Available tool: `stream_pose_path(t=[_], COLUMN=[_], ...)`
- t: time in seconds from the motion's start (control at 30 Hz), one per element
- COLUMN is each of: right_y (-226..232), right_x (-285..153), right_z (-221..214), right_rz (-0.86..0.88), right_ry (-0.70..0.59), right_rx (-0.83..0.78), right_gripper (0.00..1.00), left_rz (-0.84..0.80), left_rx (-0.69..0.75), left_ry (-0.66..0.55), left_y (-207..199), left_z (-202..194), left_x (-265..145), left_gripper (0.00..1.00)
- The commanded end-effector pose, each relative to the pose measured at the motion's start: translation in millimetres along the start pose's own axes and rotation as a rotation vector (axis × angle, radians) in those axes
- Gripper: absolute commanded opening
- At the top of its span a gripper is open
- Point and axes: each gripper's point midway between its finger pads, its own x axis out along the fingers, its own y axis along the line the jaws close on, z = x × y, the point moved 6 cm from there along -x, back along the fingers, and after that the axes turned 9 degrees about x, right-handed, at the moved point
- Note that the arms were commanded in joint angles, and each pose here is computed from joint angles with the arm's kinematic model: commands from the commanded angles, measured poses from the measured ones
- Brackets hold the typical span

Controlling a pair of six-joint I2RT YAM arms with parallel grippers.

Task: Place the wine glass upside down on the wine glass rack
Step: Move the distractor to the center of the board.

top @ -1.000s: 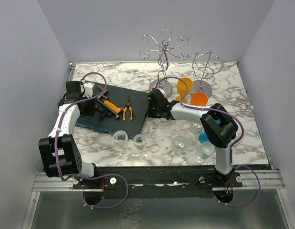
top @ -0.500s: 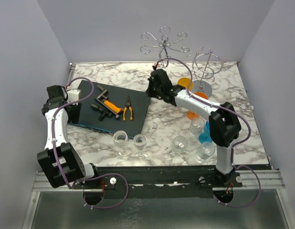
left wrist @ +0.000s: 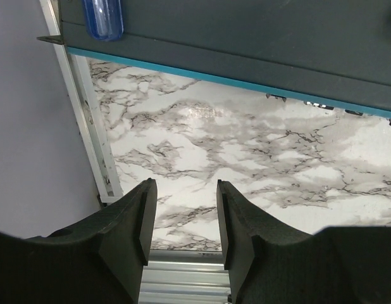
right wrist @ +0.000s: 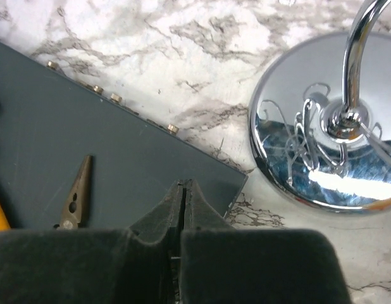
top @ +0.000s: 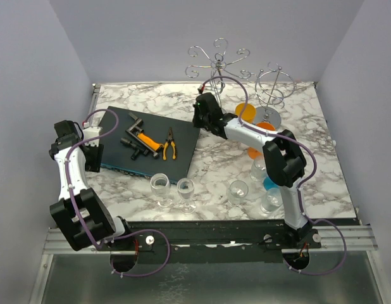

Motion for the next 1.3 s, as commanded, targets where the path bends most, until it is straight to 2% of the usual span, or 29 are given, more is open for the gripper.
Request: stream_pose_path(t=[0.0,0.23,0.4,0.5,0.63,0.83,0.93,1.13,1.27], right_y=[-0.7,0.4,4.4,7.1,14.0,16.5,20.1,19.8,20.4], right_x=[3.7,12.9,18.7,18.0,15.0,7.3,3.4,2.1,6.9], right_z=[-12.8,-23.7,-34.4,-41.3,-39.8,-39.7,-37.6,-32.3,-30.0], right_rz=[0.005,-0.003,0.001,-0.008,0.015,0.022,0.028,0.014,0.002], right_ry=[-0.012,-0.011,-0.004,-0.001,-0.034,-0.049,-0.057,-0.077,-0.083], right_rx=[0.031,0.036,0.038,0.026,0.032,0.025,0.022,0.011,-0.019], right_gripper=[0.00,0.05,0.11,0.15,0.16,0.16,0.16,0.15,0.15], left_rz=[-0.056,0.084,0.143,0.094,0.060,-0.017,-0.051,-0.143,-0.189], left_rx=[0.011,-0.098,-0.194,-0.224,-0.250,-0.250,-0.257,-0.219,-0.163], left_ry=[-0.002,-0.088,-0.161,-0.172,-0.158,-0.140,-0.128,-0.112,-0.105], left_y=[-6.2,26.5,53.2,60.1,70.5,63.9,60.7,39.1,19.2], left_z=[-4.9,21.6,50.9,65.4,78.2,82.6,81.4,73.3,69.3], left_x=[3.2,-3.3,10.6,27.7,47.7,73.9,84.8,97.2,98.5], left_gripper=[0.48,0.49,0.56,0.61,0.62,0.61,0.56,0.29,0.17])
